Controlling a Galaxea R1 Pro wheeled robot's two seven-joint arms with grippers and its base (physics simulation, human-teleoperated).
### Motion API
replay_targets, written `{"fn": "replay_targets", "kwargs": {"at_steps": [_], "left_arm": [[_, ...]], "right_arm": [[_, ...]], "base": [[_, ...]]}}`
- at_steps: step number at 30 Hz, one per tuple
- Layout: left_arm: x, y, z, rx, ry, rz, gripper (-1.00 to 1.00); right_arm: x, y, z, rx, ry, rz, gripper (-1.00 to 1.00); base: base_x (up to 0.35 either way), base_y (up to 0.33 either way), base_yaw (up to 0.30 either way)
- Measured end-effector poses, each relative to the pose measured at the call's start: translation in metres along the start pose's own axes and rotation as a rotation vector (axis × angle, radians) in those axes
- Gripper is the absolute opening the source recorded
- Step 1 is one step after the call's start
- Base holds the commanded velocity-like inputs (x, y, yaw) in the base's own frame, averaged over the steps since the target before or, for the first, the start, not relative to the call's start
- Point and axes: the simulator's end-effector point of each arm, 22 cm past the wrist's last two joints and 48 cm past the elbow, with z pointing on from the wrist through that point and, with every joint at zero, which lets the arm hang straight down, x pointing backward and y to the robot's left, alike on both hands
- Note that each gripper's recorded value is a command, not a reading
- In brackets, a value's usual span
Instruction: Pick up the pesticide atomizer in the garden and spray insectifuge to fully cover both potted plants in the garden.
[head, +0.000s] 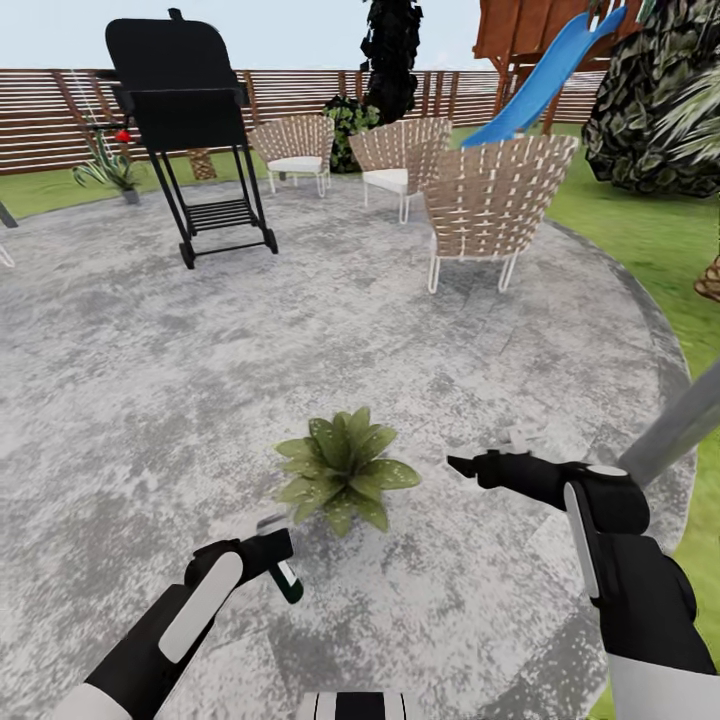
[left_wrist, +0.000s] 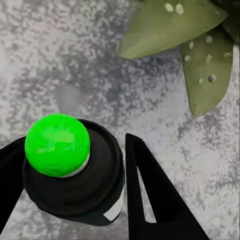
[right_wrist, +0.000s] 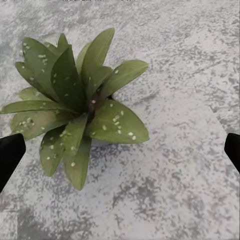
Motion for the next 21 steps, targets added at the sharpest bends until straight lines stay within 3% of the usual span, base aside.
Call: {"fn": "replay_targets", "kwargs": {"at_steps": [3, 5, 8, 13, 21], "left_arm": [[0.005, 0.004, 0.003, -0.011, 0.018, 0.004, -1.00], [0.019, 0.007, 0.007, -0.025, 0.078, 0.030, -1.00], [0.027, 0.010, 0.009, -0.036, 0.117, 0.051, -1.00], [0.026, 0.016, 0.010, -0.069, 0.110, 0.106, -1.00], [0.026, 0.015, 0.010, -0.071, 0.109, 0.113, -1.00]], "right_arm": [[-0.001, -0.001, 0.000, 0.002, -0.002, 0.002, 1.00], [-0.002, -0.002, -0.001, 0.004, -0.005, 0.003, 1.00], [-0.007, -0.011, -0.005, 0.020, -0.018, 0.016, 1.00], [-0.013, -0.024, -0.011, 0.042, -0.038, 0.040, 1.00], [-0.013, -0.025, -0.011, 0.044, -0.041, 0.042, 1.00]], "base": [[0.000, 0.350, -0.216], [0.000, 0.350, -0.259], [0.031, 0.349, -0.270], [0.119, 0.335, -0.276], [0.140, 0.328, -0.276]]}}
